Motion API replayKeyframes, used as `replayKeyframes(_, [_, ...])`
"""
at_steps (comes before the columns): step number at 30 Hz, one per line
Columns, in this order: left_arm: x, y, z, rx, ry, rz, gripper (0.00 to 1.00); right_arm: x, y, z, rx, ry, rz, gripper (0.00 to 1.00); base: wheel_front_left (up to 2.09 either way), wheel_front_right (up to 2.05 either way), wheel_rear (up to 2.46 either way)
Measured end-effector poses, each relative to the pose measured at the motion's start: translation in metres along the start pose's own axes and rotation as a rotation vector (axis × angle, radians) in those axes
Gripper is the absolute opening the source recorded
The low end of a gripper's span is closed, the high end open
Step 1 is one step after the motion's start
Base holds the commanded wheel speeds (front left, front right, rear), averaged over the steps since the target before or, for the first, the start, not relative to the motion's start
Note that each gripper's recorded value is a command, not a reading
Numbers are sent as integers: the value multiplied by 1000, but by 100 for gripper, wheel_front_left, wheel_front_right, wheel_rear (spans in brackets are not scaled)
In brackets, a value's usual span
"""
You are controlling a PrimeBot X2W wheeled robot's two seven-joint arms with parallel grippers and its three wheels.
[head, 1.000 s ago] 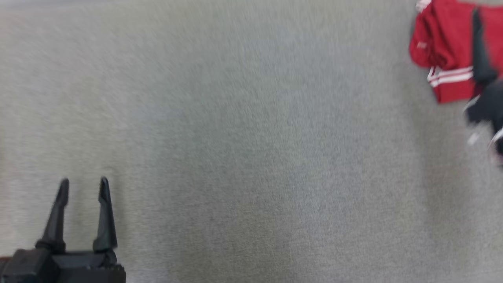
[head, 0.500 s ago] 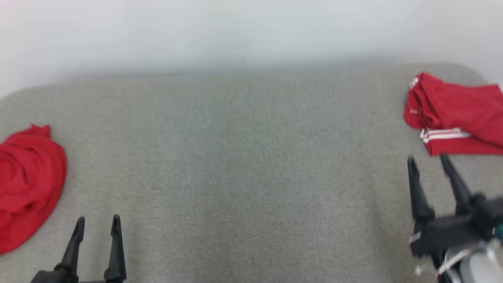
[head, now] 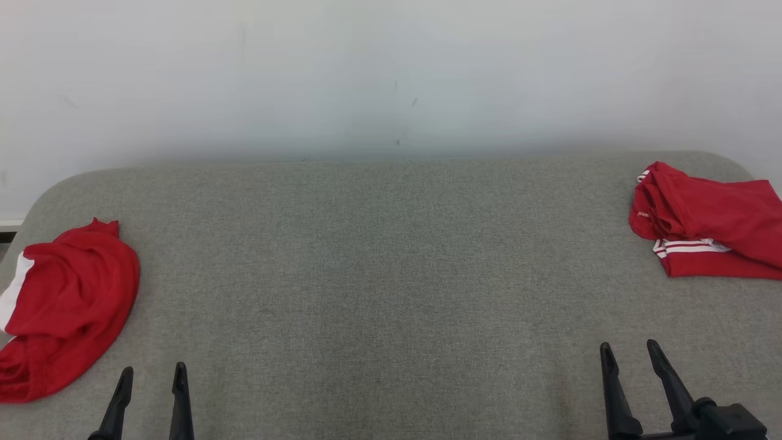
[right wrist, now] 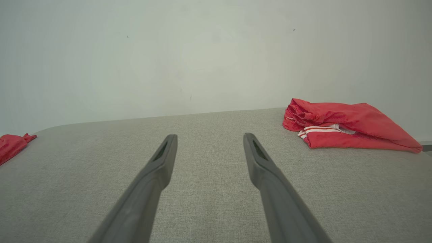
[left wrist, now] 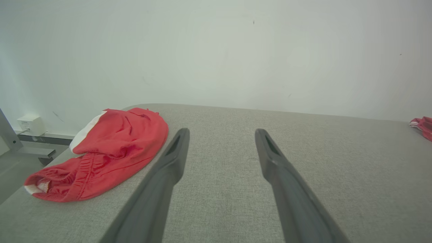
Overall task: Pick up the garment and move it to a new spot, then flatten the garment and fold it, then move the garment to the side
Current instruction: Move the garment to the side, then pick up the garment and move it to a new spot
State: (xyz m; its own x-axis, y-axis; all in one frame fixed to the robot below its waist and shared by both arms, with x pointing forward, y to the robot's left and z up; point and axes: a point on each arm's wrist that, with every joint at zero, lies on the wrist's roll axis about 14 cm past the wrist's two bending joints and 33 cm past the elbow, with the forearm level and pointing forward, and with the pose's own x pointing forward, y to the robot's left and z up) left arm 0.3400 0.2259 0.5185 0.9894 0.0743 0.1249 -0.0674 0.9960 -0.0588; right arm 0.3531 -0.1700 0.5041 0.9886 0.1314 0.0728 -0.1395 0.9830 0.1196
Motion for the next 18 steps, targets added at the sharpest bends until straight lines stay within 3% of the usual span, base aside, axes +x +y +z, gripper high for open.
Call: replayKeyframes(18, [-1, -5, -7, 0, 21, -18, 100, -1, 10, -11, 4, 28, 15, 100, 0, 0, 0])
